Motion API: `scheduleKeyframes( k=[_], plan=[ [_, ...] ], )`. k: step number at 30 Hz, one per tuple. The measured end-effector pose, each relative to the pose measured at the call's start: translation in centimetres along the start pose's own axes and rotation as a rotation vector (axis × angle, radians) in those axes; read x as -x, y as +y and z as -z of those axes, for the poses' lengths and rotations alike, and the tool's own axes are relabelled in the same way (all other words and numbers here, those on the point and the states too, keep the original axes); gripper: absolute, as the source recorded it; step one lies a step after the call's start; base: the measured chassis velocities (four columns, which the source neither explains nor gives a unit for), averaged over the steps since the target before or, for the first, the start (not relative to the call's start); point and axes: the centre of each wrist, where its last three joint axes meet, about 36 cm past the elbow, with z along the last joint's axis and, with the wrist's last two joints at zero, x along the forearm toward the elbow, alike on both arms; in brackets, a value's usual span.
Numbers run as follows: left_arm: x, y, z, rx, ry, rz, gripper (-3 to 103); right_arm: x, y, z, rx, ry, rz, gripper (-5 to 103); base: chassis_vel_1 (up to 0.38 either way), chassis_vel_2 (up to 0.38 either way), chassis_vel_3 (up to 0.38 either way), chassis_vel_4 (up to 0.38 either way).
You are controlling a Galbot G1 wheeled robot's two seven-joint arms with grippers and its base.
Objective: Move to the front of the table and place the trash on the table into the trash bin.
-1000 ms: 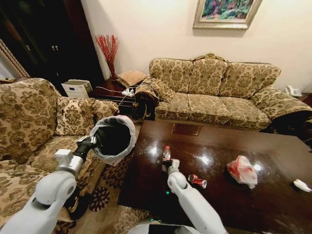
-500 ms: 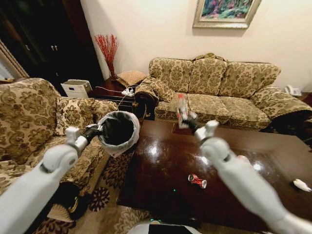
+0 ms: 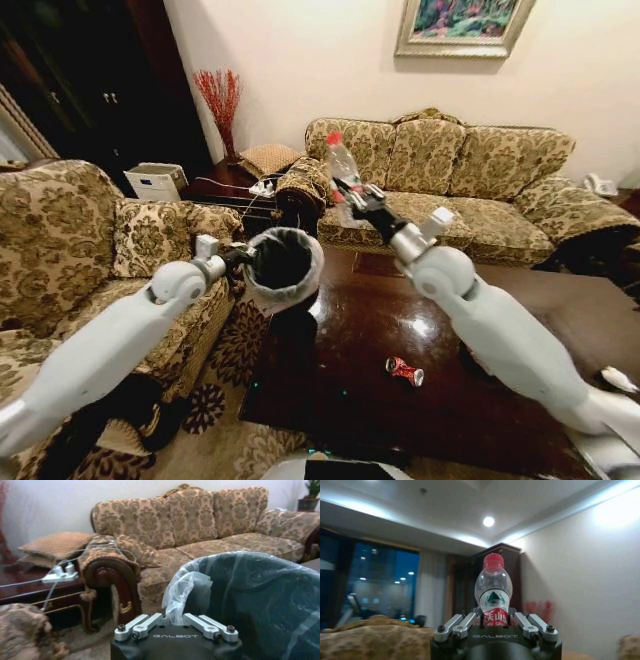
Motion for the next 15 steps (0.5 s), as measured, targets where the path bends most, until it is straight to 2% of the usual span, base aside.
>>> scheduleKeyframes(
  k=[4,10,15],
  plan=[
    [0.9,-0.6,0.7,-0.016,0.004,-0.032,3,0.2,1.4,-1.7,0.043,0.025,0.036,21,0.0,0.0,0.0,0.0],
    [1.1,-1.0,1.4,-0.033,0.002,-0.054,3,-0.6,2.0,-4.0,0.059,0.069,0.046,21,0.0,0.0,0.0,0.0],
    [0.8,-1.6,1.8,-0.034,-0.005,-0.068,3,-1.4,2.6,-6.3,0.003,0.109,0.034,21,0.0,0.0,0.0,0.0]
  ],
)
